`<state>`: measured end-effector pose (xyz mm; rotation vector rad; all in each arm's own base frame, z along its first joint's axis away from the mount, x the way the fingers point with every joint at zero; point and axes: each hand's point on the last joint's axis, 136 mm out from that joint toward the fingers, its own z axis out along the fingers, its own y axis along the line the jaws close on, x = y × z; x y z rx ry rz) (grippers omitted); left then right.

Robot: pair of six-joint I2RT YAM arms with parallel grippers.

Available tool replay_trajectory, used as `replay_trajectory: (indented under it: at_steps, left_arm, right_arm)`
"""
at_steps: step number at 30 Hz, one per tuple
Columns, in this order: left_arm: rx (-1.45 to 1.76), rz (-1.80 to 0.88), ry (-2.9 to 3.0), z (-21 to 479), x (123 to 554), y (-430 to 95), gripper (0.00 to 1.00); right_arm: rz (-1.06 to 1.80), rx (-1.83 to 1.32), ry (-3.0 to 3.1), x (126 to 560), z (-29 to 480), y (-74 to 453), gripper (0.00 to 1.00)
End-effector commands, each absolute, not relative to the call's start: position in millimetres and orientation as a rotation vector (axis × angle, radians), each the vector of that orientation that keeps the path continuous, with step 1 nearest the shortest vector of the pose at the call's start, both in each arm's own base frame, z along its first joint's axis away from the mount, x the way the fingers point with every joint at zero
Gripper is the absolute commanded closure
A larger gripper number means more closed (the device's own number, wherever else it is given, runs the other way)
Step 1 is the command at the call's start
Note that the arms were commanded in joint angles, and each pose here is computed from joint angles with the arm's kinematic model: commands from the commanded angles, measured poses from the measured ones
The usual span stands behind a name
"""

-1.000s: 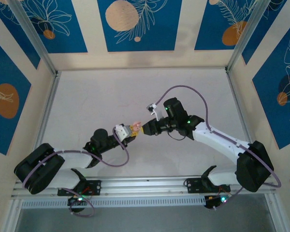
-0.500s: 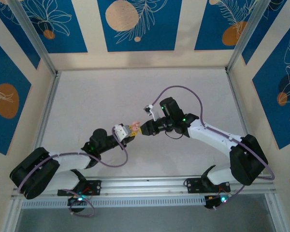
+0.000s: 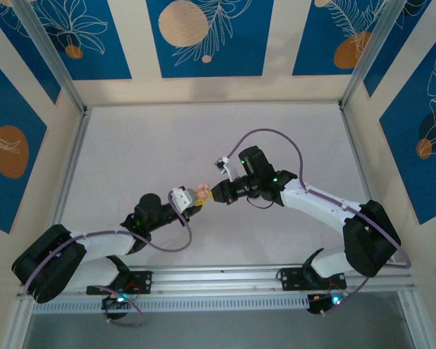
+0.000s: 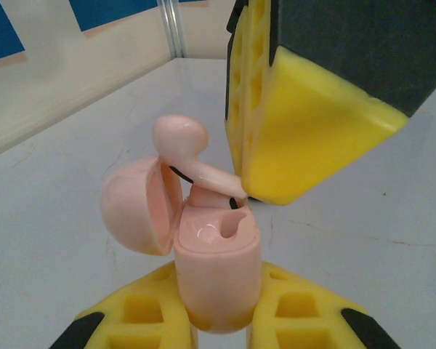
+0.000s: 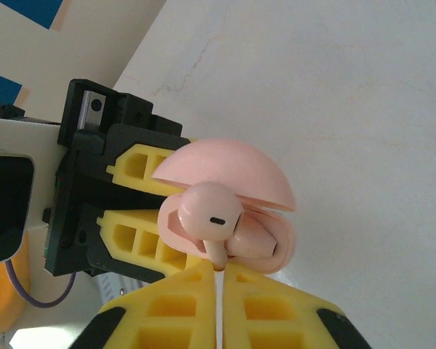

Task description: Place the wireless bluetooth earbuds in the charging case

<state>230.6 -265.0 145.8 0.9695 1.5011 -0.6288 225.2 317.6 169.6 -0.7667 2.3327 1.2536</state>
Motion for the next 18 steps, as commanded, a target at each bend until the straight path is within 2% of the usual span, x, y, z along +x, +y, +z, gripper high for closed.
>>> replay_trajectory:
  at_steps: [1,12,18]
  left_arm:
    - [0.978,-0.611,1.439,162.9,231.0,-269.8,0.89]
    - [0.929,-0.515,1.531,149.7,242.9,-256.4,0.89]
    - [0.863,-0.436,1.615,140.0,256.8,-245.1,0.89]
  right_arm:
    - [1.279,-0.793,2.297,222.7,181.1,322.2,0.95]
    - [1.244,-0.754,2.341,213.9,167.3,306.7,0.98]
    - [1.207,-0.709,2.431,213.1,144.4,297.8,0.93]
